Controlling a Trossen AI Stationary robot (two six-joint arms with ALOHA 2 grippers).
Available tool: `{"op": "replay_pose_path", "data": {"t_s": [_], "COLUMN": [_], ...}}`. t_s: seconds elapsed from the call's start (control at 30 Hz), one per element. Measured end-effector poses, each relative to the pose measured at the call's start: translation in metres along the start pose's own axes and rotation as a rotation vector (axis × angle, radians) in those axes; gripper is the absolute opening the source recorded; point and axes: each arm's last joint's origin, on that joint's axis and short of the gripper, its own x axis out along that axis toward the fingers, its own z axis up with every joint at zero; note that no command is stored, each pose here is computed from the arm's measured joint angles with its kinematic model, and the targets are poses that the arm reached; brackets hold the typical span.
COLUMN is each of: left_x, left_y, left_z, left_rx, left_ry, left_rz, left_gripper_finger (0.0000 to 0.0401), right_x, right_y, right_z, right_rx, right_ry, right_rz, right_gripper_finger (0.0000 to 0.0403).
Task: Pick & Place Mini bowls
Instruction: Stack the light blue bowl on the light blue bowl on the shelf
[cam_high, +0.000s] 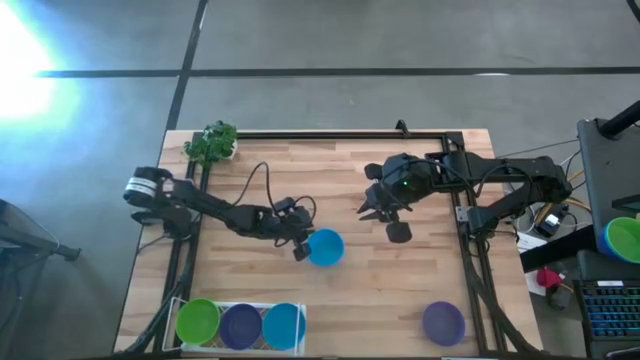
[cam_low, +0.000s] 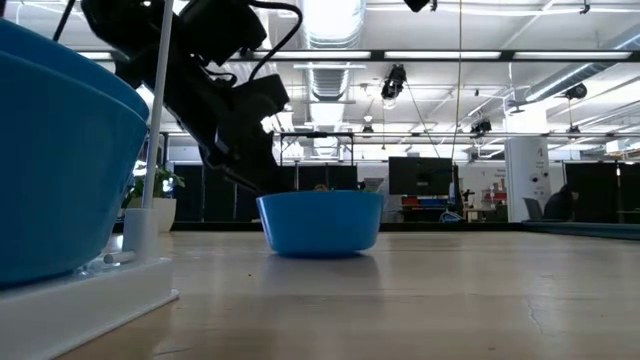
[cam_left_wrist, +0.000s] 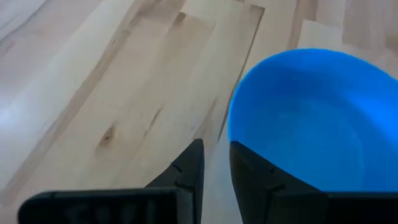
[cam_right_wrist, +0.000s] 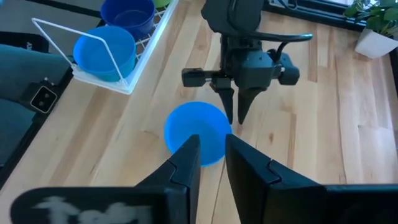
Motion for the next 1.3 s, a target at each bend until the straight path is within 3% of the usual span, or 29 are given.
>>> {"op": "replay_pose_path", "data": {"t_s": [0.6, 1.3], "left_x": [-0.003, 0.012], "left_y": [-0.006, -0.008], "left_z": [0.012, -0.001], "left_rx": [-0.03, -0.07], "left_ry": [-0.026, 0.058], "left_rz": [-0.1, -0.153], "left_gripper_finger": [0.0071, 0.0071], "right_x": [0.0, 0.0], "right_y": [0.0, 0.0], "right_z": [0.0, 0.0], "right_rx": [-0.01, -0.017], "right_ry": [0.0, 0.0], "right_rz": [0.0, -0.001], "right_gripper_finger": [0.0082, 0.0077]}}
